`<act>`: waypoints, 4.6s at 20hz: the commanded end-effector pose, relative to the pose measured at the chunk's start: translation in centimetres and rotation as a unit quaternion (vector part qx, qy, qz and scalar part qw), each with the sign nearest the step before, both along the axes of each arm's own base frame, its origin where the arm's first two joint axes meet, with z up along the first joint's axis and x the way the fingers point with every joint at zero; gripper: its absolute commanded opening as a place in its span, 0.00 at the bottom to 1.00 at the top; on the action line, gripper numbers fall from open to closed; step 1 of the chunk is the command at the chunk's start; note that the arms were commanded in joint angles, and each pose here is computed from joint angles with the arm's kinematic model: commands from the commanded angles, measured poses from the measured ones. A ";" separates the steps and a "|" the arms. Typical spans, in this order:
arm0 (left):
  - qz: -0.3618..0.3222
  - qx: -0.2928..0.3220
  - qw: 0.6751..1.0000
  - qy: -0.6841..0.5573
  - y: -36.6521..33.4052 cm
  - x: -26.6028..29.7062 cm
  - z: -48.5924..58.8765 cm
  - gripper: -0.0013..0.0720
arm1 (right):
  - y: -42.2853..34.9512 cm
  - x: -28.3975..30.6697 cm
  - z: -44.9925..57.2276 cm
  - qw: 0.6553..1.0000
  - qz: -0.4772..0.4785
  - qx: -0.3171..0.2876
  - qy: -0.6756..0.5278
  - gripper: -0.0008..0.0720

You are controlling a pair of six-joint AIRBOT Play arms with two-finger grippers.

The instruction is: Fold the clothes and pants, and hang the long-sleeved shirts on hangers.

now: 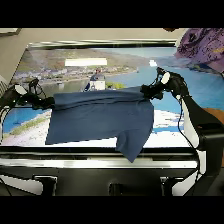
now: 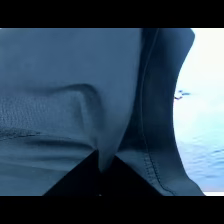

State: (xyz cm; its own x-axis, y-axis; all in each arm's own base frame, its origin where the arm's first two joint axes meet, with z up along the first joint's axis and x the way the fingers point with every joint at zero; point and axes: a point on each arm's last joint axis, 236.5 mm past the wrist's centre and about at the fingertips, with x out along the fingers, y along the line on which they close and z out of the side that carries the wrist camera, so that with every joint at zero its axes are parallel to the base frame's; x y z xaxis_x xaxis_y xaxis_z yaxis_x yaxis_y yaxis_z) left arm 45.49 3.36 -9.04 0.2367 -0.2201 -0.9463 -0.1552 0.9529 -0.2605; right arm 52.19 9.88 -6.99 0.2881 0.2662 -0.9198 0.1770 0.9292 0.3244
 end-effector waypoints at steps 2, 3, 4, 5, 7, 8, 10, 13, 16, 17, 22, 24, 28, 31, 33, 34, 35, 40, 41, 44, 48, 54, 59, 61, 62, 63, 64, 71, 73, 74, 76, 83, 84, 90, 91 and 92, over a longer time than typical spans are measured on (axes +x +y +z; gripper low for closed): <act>0.006 -0.004 1.000 0.017 0.1 -0.8 -0.1 0.04 | -0.6 -0.3 -0.3 1.000 0.001 -0.014 0.006 0.05; 0.015 -0.005 1.000 0.016 0.4 -0.7 0.1 0.04 | -1.0 -0.2 -0.4 1.000 -0.007 -0.021 0.007 0.05; 0.020 -0.003 1.000 0.009 0.8 -0.5 0.5 0.04 | -1.4 -0.2 -0.4 0.999 -0.016 -0.028 0.009 0.05; 0.025 -0.002 1.000 0.003 1.3 -0.2 1.0 0.04 | -1.8 -0.2 -0.5 0.999 -0.022 -0.034 0.010 0.05; 0.030 0.001 0.999 -0.012 2.6 0.5 2.6 0.04 | -2.2 -0.1 -0.3 0.999 -0.021 -0.043 0.008 0.05; 0.036 0.001 0.999 -0.019 3.3 0.8 3.4 0.04 | -2.2 0.0 -0.1 0.999 -0.021 -0.044 0.006 0.05; 0.039 0.003 0.999 -0.027 4.0 1.2 4.2 0.04 | -2.1 0.3 0.3 0.999 -0.021 -0.043 0.000 0.05; 0.029 -0.004 1.000 -0.005 3.1 0.6 3.3 0.04 | -2.1 0.0 0.2 0.999 -0.019 -0.043 0.008 0.05; 0.021 -0.010 1.000 0.021 2.6 -0.2 2.1 0.04 | -2.1 -0.4 0.1 0.999 -0.017 -0.044 0.016 0.05; 0.020 -0.012 0.999 0.029 2.5 -0.4 1.6 0.04 | -2.1 -0.5 -0.1 0.999 -0.017 -0.044 0.020 0.05; 0.005 -0.023 0.998 0.064 1.1 -1.4 -0.2 0.04 | -1.8 -1.4 -1.1 0.998 -0.013 -0.039 0.042 0.05; 0.000 -0.020 0.998 0.056 0.6 -1.0 -0.1 0.04 | -1.1 -1.2 -0.9 0.999 -0.009 -0.023 0.038 0.06; -0.007 -0.017 0.999 0.047 -0.2 -0.4 -0.2 0.11 | -0.5 -1.3 -0.8 0.999 -0.004 -0.012 0.038 0.07; -0.005 -0.016 0.999 0.044 -0.1 -0.3 0.3 0.61 | -0.3 -1.6 -0.6 0.999 -0.006 -0.007 0.044 0.30; -0.004 -0.012 1.000 0.026 0.4 0.4 2.0 0.81 | -0.3 -1.7 0.9 0.999 -0.004 -0.005 0.037 0.56; -0.003 -0.009 1.000 0.016 0.9 0.8 3.4 0.89 | -0.6 -1.5 2.4 1.000 -0.002 -0.005 0.021 0.59; -0.003 -0.006 1.000 0.003 1.6 1.2 5.2 0.93 | -1.2 -1.3 4.5 1.000 0.000 -0.003 0.000 0.59; 0.046 -0.039 0.997 -0.050 5.0 -0.6 12.7 0.93 | -9.5 -6.0 11.0 1.000 0.005 -0.013 0.002 0.69; 0.061 -0.054 0.995 -0.050 5.3 -1.8 13.1 0.93 | -10.3 -8.1 10.7 1.000 0.006 0.009 0.024 0.69; 0.099 -0.089 0.991 -0.021 4.9 -6.7 11.5 0.93 | -8.5 -13.9 8.5 0.990 -0.022 0.129 0.060 0.69; 0.127 -0.121 0.984 0.018 1.9 -12.6 8.1 0.93 | -1.9 -24.1 3.2 0.961 -0.042 0.228 0.148 0.69; 0.129 -0.141 0.980 0.047 0.1 -15.3 6.6 0.93 | 2.3 -32.7 -1.5 0.937 -0.040 0.253 0.238 0.69; 0.132 -0.144 0.980 0.042 0.1 -15.0 6.7 0.93 | 1.8 -31.4 -2.4 0.944 -0.064 0.244 0.211 0.68; 0.133 -0.143 0.980 0.041 0.1 -14.9 6.7 0.93 | 1.7 -30.1 -2.5 0.949 -0.073 0.245 0.186 0.68; 0.133 -0.143 0.980 0.041 0.1 -14.9 6.7 0.93 | 1.6 -29.5 -2.6 0.950 -0.081 0.246 0.176 0.68; 0.133 -0.143 0.980 0.041 0.1 -14.9 6.7 0.93 | 1.4 -29.0 -2.7 0.951 -0.089 0.244 0.166 0.68; 0.133 -0.144 0.980 0.041 0.1 -14.9 6.7 0.93 | 1.4 -28.7 -2.8 0.951 -0.096 0.245 0.162 0.68; 0.143 -0.144 0.978 0.041 0.2 -14.7 6.6 0.93 | 1.9 -29.5 -4.7 0.942 -0.111 0.258 0.182 0.66; 0.144 -0.143 0.978 0.040 0.3 -14.7 6.6 0.93 | 2.0 -28.9 -4.7 0.941 -0.118 0.266 0.174 0.66; 0.146 -0.143 0.978 0.039 0.3 -14.6 6.6 0.93 | 2.0 -28.8 -4.9 0.940 -0.121 0.267 0.174 0.66; 0.163 -0.143 0.975 0.036 0.6 -14.3 6.6 0.93 | 2.9 -29.3 -5.4 0.943 -0.104 0.259 0.182 0.65; 0.167 -0.136 0.976 0.029 1.5 -15.2 6.7 0.93 | 4.9 -29.9 -5.7 0.952 -0.065 0.238 0.180 0.05; 0.180 -0.138 0.973 0.033 2.0 -16.2 6.2 0.93 | 4.9 -29.9 -5.5 0.952 -0.066 0.240 0.179 0.05; 0.276 -0.206 0.937 0.047 3.1 -22.4 2.1 0.93 | 5.1 -29.8 -4.4 0.953 -0.058 0.245 0.167 0.05; 0.292 -0.215 0.931 0.033 3.5 -22.2 1.9 0.92 | 5.2 -29.9 -4.3 0.953 -0.057 0.246 0.169 0.05; 0.307 -0.217 0.926 0.027 4.1 -22.1 1.7 0.92 | 5.2 -29.9 -4.3 0.953 -0.057 0.246 0.169 0.05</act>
